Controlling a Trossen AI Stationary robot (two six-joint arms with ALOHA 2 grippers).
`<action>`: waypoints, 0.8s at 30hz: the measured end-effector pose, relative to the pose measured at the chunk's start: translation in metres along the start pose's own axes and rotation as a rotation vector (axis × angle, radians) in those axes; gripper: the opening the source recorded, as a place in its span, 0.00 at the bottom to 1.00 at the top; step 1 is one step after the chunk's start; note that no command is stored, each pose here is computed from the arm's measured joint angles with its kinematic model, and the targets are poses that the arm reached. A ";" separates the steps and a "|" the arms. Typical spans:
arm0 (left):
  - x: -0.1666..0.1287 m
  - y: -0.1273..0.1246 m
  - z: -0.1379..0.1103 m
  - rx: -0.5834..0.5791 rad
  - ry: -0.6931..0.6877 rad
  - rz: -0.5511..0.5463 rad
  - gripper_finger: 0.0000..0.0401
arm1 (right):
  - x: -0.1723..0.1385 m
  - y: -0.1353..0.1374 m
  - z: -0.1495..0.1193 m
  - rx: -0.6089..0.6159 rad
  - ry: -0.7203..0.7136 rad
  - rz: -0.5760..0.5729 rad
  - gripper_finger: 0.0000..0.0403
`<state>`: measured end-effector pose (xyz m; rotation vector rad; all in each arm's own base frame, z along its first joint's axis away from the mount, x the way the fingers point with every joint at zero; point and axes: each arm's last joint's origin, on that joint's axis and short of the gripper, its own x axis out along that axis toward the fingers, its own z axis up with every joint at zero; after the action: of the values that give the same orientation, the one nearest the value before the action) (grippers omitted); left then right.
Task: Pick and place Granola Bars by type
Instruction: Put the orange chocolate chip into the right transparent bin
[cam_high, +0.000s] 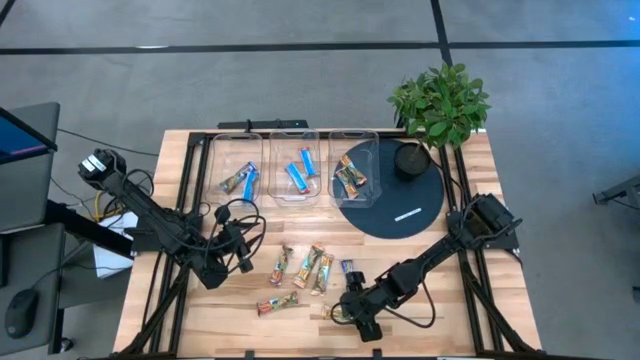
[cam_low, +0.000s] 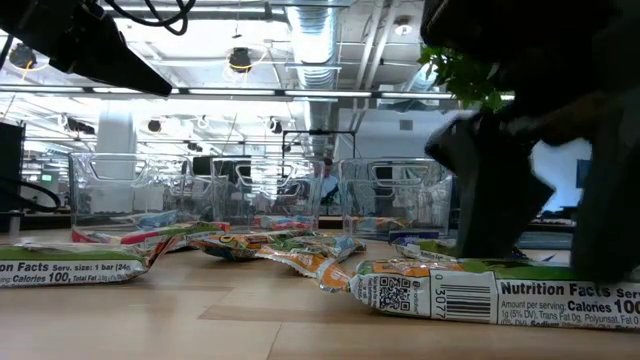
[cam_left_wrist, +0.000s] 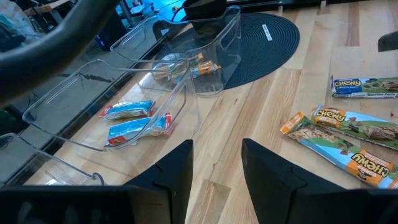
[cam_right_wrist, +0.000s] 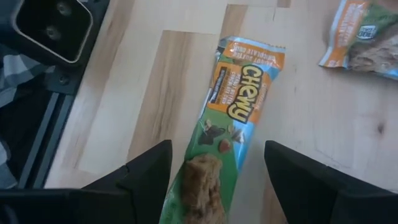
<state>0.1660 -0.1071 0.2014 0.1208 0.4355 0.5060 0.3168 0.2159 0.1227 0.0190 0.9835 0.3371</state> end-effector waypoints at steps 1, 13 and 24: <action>0.000 0.000 0.000 0.000 0.000 0.000 0.33 | 0.004 -0.001 -0.002 0.002 0.007 -0.005 0.62; 0.000 0.000 0.000 0.001 -0.001 0.001 0.33 | 0.014 -0.005 -0.006 -0.010 0.029 -0.020 0.60; 0.000 0.000 0.000 0.004 0.000 0.002 0.33 | 0.014 -0.011 -0.007 -0.031 0.045 -0.061 0.32</action>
<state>0.1658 -0.1070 0.2014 0.1247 0.4360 0.5074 0.3213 0.2086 0.1051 -0.0473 1.0208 0.2974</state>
